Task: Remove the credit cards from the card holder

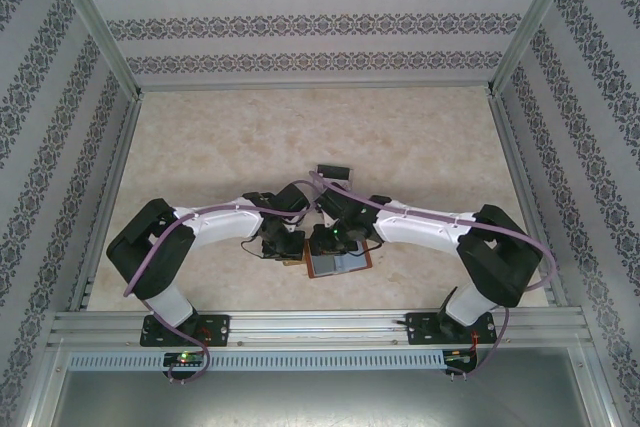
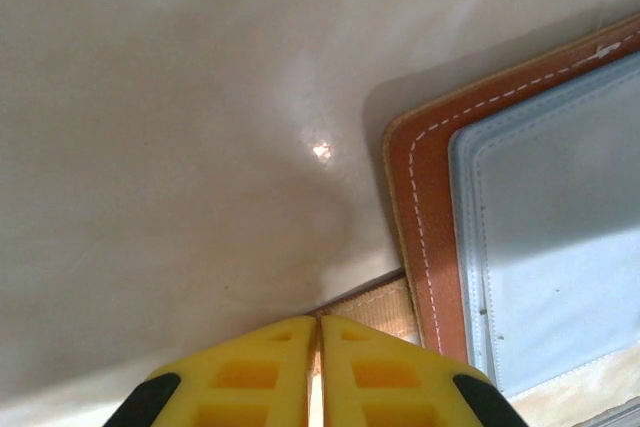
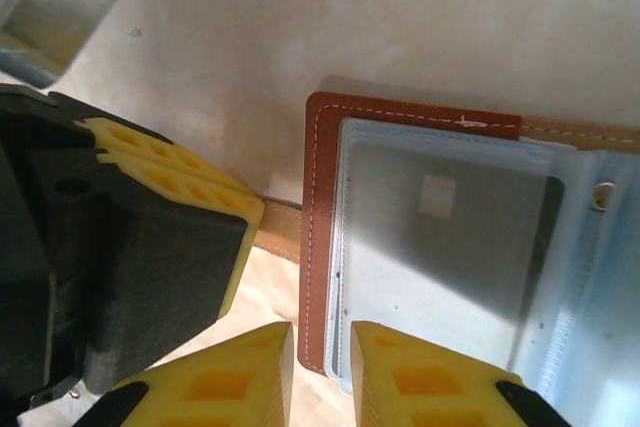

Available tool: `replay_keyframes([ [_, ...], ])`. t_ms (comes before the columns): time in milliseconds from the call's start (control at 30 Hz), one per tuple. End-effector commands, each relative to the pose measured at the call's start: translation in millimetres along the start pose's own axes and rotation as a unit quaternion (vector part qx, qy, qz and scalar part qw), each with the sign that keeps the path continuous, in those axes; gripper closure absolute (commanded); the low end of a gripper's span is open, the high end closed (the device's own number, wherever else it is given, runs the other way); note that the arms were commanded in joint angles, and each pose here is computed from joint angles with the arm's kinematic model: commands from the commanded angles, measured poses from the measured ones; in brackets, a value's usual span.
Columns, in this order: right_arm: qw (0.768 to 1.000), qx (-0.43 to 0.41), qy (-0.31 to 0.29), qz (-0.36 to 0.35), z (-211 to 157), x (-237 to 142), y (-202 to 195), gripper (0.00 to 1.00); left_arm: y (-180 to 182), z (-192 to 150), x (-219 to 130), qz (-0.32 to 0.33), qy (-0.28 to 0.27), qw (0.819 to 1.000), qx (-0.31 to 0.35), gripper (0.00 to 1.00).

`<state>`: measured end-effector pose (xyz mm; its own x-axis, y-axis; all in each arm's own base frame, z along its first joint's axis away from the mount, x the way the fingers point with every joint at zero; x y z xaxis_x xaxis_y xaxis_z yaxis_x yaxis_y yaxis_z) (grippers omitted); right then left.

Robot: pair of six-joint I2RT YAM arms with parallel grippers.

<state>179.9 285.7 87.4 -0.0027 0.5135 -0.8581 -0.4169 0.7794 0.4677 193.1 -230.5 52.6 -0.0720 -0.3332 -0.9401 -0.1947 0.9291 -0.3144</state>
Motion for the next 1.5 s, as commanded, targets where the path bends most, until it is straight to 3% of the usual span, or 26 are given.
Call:
replay_keyframes([
  [0, 1.000, 0.015, 0.007, 0.016, -4, 13, 2, 0.76, 11, -8, 12, 0.014, 0.019, 1.000, -0.008, 0.87],
  [567, 0.999, 0.020, 0.035, -0.015, -13, 33, -11, 0.75, 10, -8, 12, 0.016, 0.022, 1.000, -0.005, 0.88],
  [1467, 0.982, -0.031, 0.074, -0.173, -21, 11, -28, 0.55, 10, -8, 11, 0.015, 0.023, 1.000, -0.007, 0.88],
])
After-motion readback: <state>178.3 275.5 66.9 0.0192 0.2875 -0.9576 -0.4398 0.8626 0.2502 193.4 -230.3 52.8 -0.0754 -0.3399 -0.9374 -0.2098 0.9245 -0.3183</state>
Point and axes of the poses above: each hand's point on the last joint's axis, 136 mm out from that joint toward the fingers, its own x axis out along the fingers, its own y axis along the line the jaws close on, z = x × y, the point moved 4 cm from there along -x, back along the fingers, and after that the axes turned 15 degrees about -x, right-handed, at the moved point
